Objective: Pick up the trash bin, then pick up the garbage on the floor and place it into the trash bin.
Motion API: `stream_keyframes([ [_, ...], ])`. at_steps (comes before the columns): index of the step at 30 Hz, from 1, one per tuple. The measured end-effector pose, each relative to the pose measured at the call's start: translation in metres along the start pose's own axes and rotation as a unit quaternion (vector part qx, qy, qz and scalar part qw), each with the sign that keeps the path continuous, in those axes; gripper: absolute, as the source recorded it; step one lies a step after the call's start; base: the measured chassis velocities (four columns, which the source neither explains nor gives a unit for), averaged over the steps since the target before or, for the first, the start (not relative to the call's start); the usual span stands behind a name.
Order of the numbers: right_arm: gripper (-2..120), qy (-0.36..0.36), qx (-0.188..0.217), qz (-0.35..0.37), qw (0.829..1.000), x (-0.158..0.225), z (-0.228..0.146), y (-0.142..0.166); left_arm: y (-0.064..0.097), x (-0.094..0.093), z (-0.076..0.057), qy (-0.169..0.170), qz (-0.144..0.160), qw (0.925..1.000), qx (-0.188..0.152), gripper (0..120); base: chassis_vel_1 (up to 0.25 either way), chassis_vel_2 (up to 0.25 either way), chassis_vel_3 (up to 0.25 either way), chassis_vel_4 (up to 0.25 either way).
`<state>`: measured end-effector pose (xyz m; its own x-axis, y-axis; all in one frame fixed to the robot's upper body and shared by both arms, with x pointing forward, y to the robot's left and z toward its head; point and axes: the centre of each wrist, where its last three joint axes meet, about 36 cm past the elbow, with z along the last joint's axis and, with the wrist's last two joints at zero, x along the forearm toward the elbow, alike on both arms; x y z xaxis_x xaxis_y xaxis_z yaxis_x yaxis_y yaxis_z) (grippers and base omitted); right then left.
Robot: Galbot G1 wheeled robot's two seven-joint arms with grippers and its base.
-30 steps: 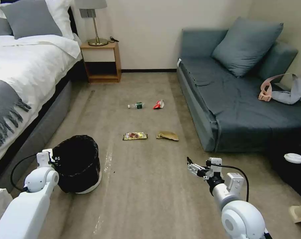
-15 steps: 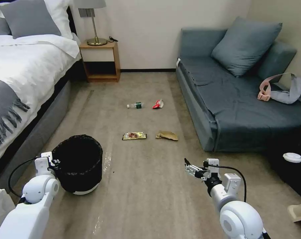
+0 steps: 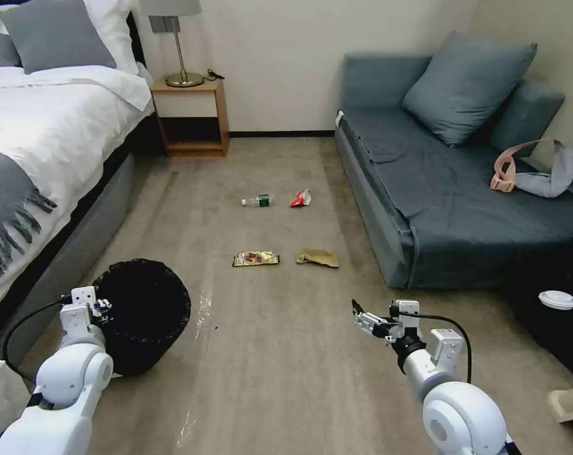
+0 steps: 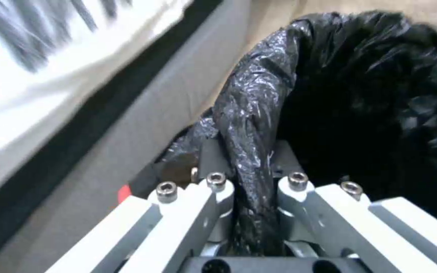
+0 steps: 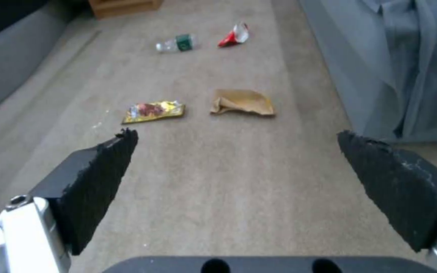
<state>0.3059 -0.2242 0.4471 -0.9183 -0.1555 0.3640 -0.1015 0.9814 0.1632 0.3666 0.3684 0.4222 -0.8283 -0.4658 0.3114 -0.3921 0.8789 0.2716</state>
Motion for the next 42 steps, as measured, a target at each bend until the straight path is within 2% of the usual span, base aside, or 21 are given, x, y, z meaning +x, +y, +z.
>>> stream_keyframes([
  [2,100,0.000,-0.002,-0.003,1.000,0.000,0.000,0.001,0.005,0.009,0.000,-0.012,-0.007,0.9999,-0.006,5,0.000,0.000,0.000,0.000],
  [4,100,0.000,-0.002,-0.003,1.000,0.000,0.000,0.001,0.005,0.009,0.000,-0.012,-0.007,0.9999,-0.006,5,0.000,0.000,0.000,0.000],
  [7,100,-0.004,-0.004,-0.009,1.000,0.002,-0.001,0.003,0.012,0.029,-0.001,-0.028,-0.015,0.9994,-0.013,5,0.000,0.000,0.000,0.000],
  [8,100,-0.004,-0.004,-0.009,1.000,0.002,-0.001,0.003,0.012,0.029,-0.001,-0.028,-0.015,0.9994,-0.013,5,0.000,0.000,0.000,0.000],
  [11,100,-0.009,-0.006,-0.012,1.000,0.005,-0.001,0.001,0.013,0.045,-0.009,-0.044,-0.013,0.9988,-0.015,5,0.000,0.000,0.000,0.000],
  [18,100,-0.016,-0.008,-0.010,1.000,0.008,0.002,-0.001,0.013,0.060,-0.020,-0.065,-0.010,0.9976,-0.020,5,0.000,0.000,0.000,0.000],
  [42,100,-0.020,-0.019,-0.018,0.999,0.006,0.011,-0.006,0.009,0.060,-0.013,-0.080,-0.004,0.9965,-0.026,5,0.000,0.000,0.000,0.000],
])
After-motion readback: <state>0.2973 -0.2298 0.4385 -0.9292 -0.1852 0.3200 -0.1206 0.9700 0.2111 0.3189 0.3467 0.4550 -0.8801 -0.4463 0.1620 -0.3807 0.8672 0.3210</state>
